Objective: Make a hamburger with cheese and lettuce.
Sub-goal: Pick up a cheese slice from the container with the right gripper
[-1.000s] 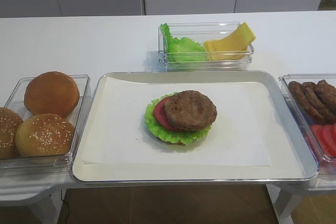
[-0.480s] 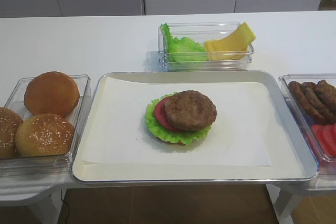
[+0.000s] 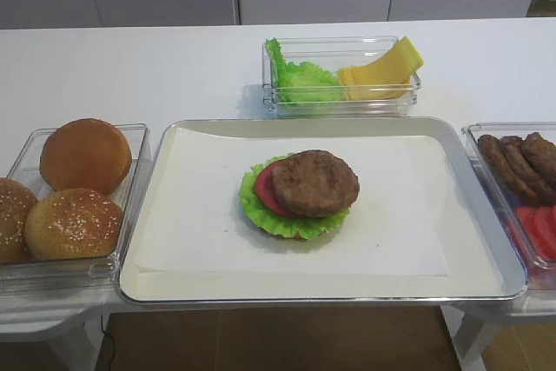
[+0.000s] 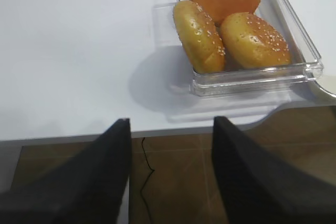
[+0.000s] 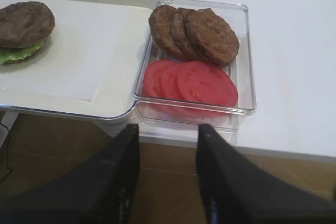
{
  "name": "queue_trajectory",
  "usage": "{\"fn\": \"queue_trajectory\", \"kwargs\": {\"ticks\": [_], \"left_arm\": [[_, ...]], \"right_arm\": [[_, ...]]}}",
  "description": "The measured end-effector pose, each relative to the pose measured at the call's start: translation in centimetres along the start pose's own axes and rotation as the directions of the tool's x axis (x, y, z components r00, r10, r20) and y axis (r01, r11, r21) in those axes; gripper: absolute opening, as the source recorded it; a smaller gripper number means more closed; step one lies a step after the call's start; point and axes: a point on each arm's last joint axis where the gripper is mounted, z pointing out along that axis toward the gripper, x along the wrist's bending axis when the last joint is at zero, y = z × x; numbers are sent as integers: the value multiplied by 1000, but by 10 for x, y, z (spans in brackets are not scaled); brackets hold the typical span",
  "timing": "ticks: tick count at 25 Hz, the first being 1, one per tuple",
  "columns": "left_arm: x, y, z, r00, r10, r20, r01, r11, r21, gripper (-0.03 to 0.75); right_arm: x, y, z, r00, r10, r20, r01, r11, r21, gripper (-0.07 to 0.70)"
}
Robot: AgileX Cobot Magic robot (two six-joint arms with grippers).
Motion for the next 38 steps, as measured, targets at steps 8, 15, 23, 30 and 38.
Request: {"fn": "queue_trajectory", "kwargs": {"ticks": [8, 15, 23, 30, 38], "left_arm": [[0, 0, 0, 1000, 0, 0, 0, 1000, 0, 370], [0, 0, 0, 1000, 0, 0, 0, 1000, 0, 369], [0, 0, 0, 1000, 0, 0, 0, 1000, 0, 370], [0, 0, 0, 1000, 0, 0, 0, 1000, 0, 370], [0, 0, 0, 1000, 0, 0, 0, 1000, 0, 370]], "right_arm": [[0, 9, -4, 995, 103, 0, -103, 993, -62, 335], [2, 56, 14, 980, 190, -57, -192, 981, -41, 353], [-3, 110, 78, 955, 289, -68, -288, 957, 29, 354], [-13, 156, 154, 953, 302, -27, -298, 949, 105, 356], [-24, 198, 269, 958, 286, 2, -278, 931, 234, 356]]}}
